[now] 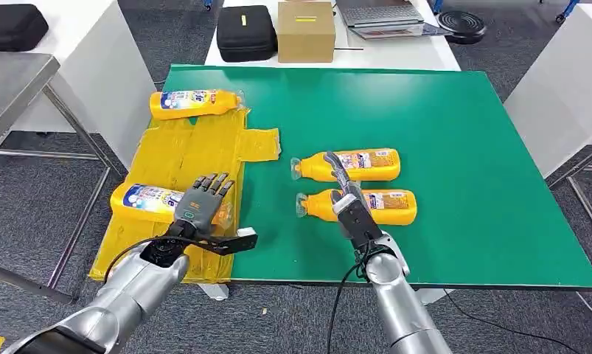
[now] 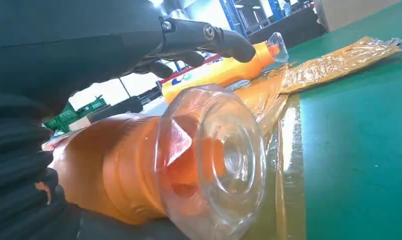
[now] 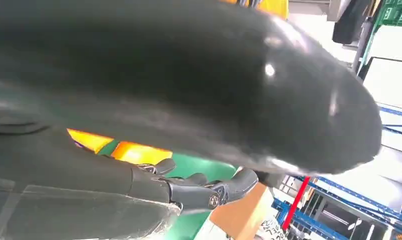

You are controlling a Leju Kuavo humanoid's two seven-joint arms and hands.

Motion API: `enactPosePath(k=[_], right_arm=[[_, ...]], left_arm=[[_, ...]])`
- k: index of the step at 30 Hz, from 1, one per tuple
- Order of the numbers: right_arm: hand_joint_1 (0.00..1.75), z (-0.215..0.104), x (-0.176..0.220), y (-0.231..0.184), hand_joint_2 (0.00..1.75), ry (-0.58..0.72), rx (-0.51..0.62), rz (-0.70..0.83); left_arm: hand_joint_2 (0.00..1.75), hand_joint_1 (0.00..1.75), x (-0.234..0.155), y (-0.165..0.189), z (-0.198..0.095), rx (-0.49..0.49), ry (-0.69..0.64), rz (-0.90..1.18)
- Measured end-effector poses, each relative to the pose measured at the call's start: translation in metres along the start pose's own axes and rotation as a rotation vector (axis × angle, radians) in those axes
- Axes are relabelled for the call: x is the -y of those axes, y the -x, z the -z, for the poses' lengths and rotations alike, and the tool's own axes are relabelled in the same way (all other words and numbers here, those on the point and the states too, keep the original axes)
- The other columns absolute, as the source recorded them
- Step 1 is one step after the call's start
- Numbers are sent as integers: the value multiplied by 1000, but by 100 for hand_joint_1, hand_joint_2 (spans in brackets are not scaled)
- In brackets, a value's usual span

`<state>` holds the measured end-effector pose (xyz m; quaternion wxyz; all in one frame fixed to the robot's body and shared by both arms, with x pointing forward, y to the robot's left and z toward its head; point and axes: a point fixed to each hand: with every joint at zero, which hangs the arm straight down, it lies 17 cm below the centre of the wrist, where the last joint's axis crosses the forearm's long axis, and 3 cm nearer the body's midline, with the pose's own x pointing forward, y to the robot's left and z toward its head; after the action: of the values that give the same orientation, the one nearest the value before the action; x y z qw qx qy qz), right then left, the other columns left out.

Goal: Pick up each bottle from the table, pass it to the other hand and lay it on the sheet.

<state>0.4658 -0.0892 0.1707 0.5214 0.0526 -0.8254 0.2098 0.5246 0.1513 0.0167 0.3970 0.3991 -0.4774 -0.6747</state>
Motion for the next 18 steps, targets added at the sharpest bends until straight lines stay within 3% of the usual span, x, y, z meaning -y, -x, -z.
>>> enactPosePath(k=[18], right_arm=[[0, -1, -1, 3, 0, 6, -9, 4]], left_arm=[[175, 0, 14, 6, -7, -24, 78, 48]])
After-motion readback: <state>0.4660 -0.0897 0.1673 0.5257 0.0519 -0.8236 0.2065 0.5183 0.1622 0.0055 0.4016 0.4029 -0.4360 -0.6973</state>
